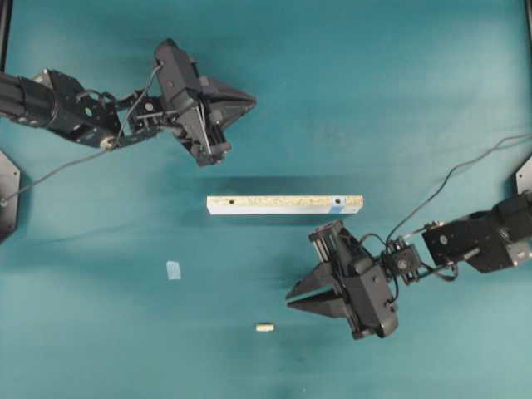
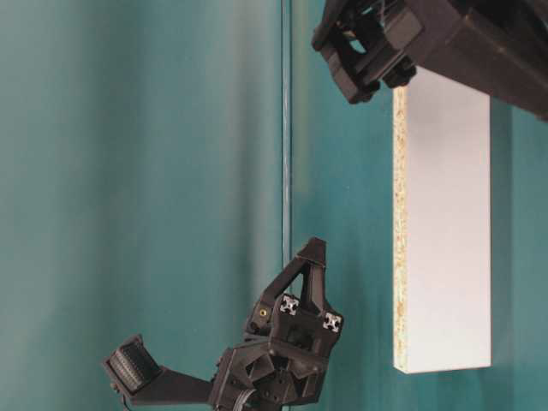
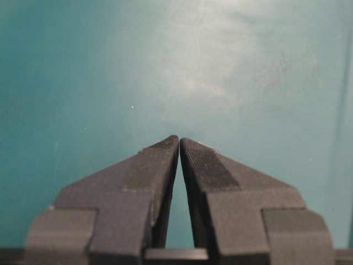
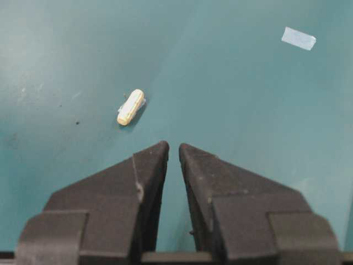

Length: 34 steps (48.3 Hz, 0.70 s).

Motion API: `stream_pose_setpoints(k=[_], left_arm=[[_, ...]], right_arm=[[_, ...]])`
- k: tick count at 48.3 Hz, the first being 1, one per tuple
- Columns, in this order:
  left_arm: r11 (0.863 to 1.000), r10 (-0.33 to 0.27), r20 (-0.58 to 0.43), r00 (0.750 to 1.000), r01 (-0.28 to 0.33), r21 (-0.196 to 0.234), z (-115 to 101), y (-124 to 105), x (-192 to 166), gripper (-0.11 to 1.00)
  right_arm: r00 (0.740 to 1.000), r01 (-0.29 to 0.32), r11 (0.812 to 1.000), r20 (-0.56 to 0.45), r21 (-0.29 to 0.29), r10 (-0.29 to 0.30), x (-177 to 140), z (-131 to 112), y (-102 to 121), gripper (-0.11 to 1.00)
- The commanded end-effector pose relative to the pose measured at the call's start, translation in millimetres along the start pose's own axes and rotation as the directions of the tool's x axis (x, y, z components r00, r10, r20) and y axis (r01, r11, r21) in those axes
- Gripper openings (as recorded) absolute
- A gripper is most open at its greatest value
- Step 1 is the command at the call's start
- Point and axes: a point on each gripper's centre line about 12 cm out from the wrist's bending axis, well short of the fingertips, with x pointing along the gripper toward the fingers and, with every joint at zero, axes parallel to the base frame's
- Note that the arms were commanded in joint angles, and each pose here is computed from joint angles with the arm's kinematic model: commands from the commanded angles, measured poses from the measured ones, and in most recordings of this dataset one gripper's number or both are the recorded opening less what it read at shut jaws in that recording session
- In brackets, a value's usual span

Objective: Insert the rod into the hole on the wooden board.
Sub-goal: 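Move left gripper to the board's left end and right gripper over the peg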

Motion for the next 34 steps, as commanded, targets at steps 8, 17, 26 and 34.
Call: stream_pose_setpoints(k=[8, 17, 26, 34], left_arm=[[0.998, -0.050, 0.000, 0.999, 0.050, 0.043, 41.4, -11.9, -4.5, 0.09], [0.996, -0.065, -0.026, 0.998, 0.067, 0.059, 60.2, -17.6, -14.5, 0.10], [0.991, -0.112, -0.085, 0.990, 0.118, 0.069, 71.7, -37.0, -29.3, 0.56], [0.982, -0.149, -0.203, 0.968, 0.169, 0.084, 74.8, -53.7, -45.9, 0.96]], right_arm=[[0.999, 0.003, 1.000, -0.034, 0.021, -0.002, 0.0, 29.0, -0.7, 0.04], [0.987, 0.025, 0.999, -0.161, 0.044, -0.017, -4.4, 49.7, -5.0, 0.21], [0.976, 0.041, 0.998, -0.214, 0.043, -0.031, -13.3, 75.1, -8.1, 0.75], [0.953, 0.072, 0.994, -0.299, 0.084, -0.044, -16.7, 91.6, -11.6, 0.78]])
